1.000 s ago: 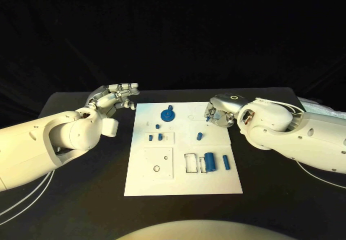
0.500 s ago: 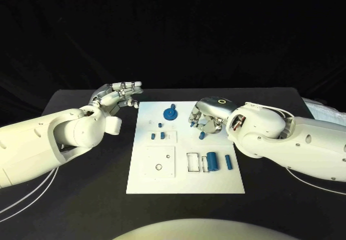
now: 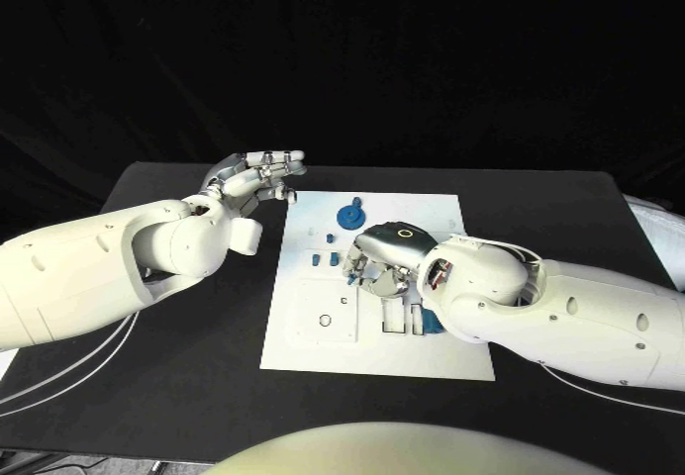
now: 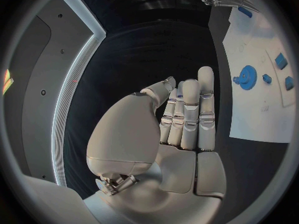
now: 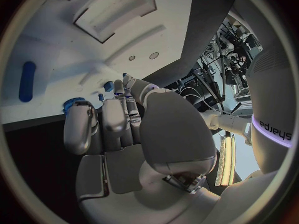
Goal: Assemble the parts on the task board
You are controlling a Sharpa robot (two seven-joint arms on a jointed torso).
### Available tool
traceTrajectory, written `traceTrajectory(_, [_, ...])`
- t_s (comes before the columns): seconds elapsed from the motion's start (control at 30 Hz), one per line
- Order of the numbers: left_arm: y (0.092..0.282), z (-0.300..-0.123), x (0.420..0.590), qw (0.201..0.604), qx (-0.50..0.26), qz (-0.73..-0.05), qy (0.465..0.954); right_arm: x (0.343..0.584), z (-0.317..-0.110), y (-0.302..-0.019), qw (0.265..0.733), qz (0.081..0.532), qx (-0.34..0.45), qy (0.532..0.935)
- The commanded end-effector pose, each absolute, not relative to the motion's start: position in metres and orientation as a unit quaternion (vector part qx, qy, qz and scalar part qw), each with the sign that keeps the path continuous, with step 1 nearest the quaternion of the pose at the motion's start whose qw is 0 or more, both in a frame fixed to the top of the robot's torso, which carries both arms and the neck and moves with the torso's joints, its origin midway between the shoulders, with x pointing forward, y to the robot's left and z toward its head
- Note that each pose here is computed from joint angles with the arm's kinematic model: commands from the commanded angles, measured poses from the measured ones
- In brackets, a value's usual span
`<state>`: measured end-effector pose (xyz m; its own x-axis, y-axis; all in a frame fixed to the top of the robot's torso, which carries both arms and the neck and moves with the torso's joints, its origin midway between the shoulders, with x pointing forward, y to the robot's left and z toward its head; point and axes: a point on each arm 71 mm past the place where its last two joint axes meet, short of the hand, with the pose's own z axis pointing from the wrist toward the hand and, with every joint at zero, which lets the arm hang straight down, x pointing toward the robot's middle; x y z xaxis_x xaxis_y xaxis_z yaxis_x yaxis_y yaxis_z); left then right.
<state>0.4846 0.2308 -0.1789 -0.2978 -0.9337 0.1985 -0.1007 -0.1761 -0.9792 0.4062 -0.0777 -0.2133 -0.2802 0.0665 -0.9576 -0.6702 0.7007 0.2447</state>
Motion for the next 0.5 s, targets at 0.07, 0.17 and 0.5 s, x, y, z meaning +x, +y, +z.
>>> traceTrajectory(0.07, [0.226, -0.178, 0.483, 0.340, -0.477, -0.606, 0.539, 0.402, -0.223, -0.072, 0.544, 0.327, -0.229, 0.738])
traceTrajectory(0.17, [0.225, -0.178, 0.483, 0.338, -0.476, -0.606, 0.540, 0.401, -0.228, -0.070, 0.538, 0.326, -0.231, 0.742])
traceTrajectory(0.5, [0.225, -0.178, 0.483, 0.337, -0.477, -0.605, 0.541, 0.403, -0.236, -0.071, 0.533, 0.314, -0.236, 0.750])
